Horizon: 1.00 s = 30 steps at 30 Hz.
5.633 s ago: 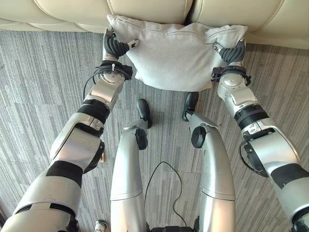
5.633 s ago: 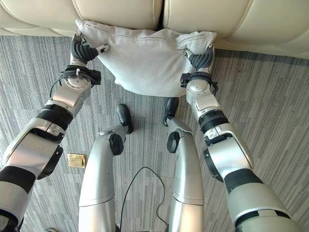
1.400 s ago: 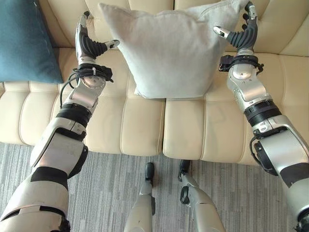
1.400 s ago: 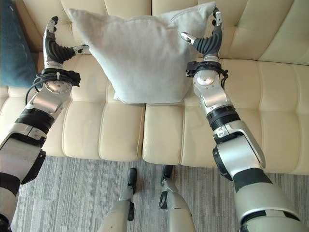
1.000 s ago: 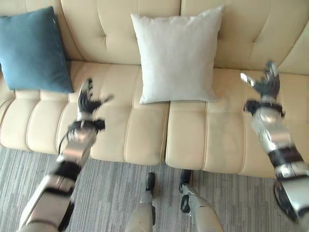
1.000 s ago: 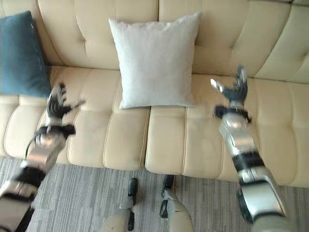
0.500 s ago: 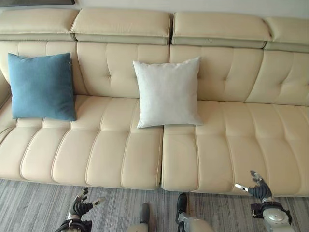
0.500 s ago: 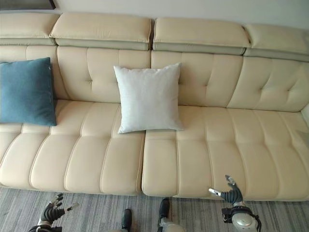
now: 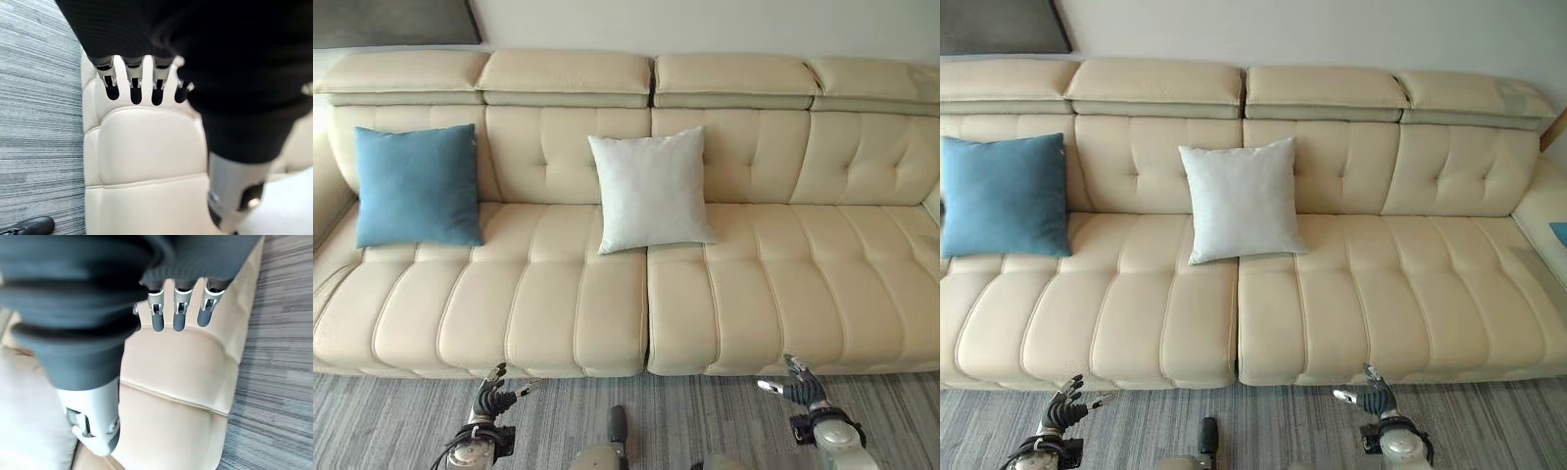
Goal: Pick up all the scattered cushions and arrange them neatly on the sofa.
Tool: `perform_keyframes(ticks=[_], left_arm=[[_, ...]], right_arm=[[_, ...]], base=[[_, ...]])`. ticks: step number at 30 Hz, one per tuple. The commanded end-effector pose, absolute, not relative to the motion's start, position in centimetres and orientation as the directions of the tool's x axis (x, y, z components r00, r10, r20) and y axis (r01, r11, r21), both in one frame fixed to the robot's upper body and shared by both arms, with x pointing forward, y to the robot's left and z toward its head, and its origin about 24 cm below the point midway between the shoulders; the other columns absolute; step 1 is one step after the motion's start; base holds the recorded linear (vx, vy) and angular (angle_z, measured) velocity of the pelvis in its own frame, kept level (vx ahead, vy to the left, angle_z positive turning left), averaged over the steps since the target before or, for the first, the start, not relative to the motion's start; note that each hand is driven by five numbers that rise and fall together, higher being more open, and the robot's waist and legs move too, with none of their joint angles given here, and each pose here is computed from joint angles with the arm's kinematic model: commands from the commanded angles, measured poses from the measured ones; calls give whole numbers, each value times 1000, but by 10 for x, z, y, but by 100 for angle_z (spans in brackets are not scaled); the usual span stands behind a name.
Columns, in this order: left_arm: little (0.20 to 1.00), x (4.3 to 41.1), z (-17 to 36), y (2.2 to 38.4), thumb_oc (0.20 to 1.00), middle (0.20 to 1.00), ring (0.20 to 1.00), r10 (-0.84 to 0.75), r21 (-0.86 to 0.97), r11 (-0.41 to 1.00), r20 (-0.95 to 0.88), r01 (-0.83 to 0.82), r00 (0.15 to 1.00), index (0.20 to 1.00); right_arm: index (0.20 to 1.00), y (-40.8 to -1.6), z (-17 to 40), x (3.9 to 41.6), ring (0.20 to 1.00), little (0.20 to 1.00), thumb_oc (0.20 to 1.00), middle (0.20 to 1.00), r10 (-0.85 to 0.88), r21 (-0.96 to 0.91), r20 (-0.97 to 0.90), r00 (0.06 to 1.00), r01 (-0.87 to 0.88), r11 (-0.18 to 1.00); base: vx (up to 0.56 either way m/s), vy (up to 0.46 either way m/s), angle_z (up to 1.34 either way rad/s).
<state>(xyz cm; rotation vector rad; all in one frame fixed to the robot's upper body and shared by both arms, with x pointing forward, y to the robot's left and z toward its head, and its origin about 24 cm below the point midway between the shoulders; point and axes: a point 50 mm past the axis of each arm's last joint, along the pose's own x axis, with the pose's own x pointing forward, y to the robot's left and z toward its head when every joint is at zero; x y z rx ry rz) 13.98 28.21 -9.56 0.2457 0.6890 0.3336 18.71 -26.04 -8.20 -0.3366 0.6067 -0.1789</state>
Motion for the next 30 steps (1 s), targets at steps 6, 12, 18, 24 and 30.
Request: perform_keyframes(ticks=[6,12,18,24,30], left_arm=[[1000,168,-84,264,1000,1000,1000,296,322,936,-501,-142,813,1000],[1000,170,-85,259,1000,1000,1000,251,331,940,-516,-80,819,1000],[1000,173,-82,259,1000,1000,1000,229,336,941,-513,-52,828,1000],[1000,179,-70,265,1000,1000,1000,237,356,932,-461,-67,855,1000],[1000,177,-69,272,1000,1000,1000,270,344,933,-467,-108,842,1000]], right_arm=[[1000,-278,-73,188,1000,1000,1000,1000,-359,-350,-472,805,203,915],[1000,-279,-80,182,1000,1000,1000,1000,-367,-327,-506,780,220,919],[1000,-277,-83,181,1000,1000,1000,1000,-363,-321,-523,771,216,922],[1000,-260,-81,191,1000,1000,1000,1000,-301,-320,-514,804,145,936],[1000,-244,-72,204,1000,1000,1000,1000,-242,-311,-466,851,98,945]], base=[[-195,-43,12],[23,56,-26],[2,72,-31],[-14,28,-165],[97,-130,-143]])
